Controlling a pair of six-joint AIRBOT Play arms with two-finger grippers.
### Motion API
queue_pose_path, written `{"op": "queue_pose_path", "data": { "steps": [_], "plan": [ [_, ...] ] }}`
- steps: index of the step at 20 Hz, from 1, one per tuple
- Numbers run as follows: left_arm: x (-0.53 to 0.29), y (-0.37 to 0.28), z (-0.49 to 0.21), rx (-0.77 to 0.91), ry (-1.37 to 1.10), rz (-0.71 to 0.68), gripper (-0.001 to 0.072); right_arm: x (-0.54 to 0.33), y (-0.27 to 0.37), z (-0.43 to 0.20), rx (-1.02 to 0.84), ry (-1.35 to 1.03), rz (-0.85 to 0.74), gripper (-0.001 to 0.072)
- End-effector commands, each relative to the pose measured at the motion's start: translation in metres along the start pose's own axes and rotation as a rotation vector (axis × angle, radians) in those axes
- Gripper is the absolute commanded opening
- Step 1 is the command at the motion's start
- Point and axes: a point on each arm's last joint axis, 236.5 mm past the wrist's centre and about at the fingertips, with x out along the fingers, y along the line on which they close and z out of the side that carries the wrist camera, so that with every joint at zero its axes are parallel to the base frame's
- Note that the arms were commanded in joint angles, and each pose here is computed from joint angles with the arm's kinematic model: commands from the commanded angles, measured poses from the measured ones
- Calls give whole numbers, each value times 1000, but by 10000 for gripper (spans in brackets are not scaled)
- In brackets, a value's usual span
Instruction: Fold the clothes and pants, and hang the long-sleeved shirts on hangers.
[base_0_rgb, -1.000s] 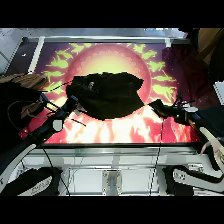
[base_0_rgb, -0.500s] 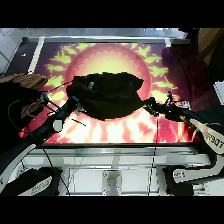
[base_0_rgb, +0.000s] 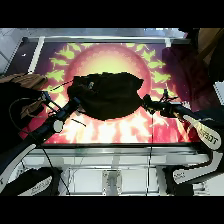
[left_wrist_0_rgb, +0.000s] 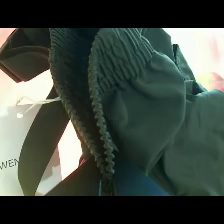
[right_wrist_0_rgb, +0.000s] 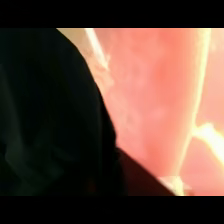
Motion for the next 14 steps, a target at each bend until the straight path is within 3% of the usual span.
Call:
{"op": "queue_pose_path", "data": {
  "steps": [1, 5, 7, 9, 11, 14],
  "plan": [
    [-1, -1, -1, 37, 8, -3, 22, 5, 32, 3, -53, 6, 53, 10],
    [-31, -31, 49, 171, -79, -66, 21, -64, 125, 19, -276, 30, 271, 8],
    [-71, -54, 88, 328, -99, -35, 20, -134, 181, 11, -478, 24, 355, 8],
    [-134, -92, 135, 500, -180, -22, 20, -208, 233, -14, -653, -10, 389, 8],
    [-218, -150, 182, 617, -343, -94, 20, -281, 285, -48, -821, -107, 425, 8],
    [-314, -192, 212, 677, -418, -113, 20, -386, 357, -110, -1009, -279, 539, 6]
  ]
}}
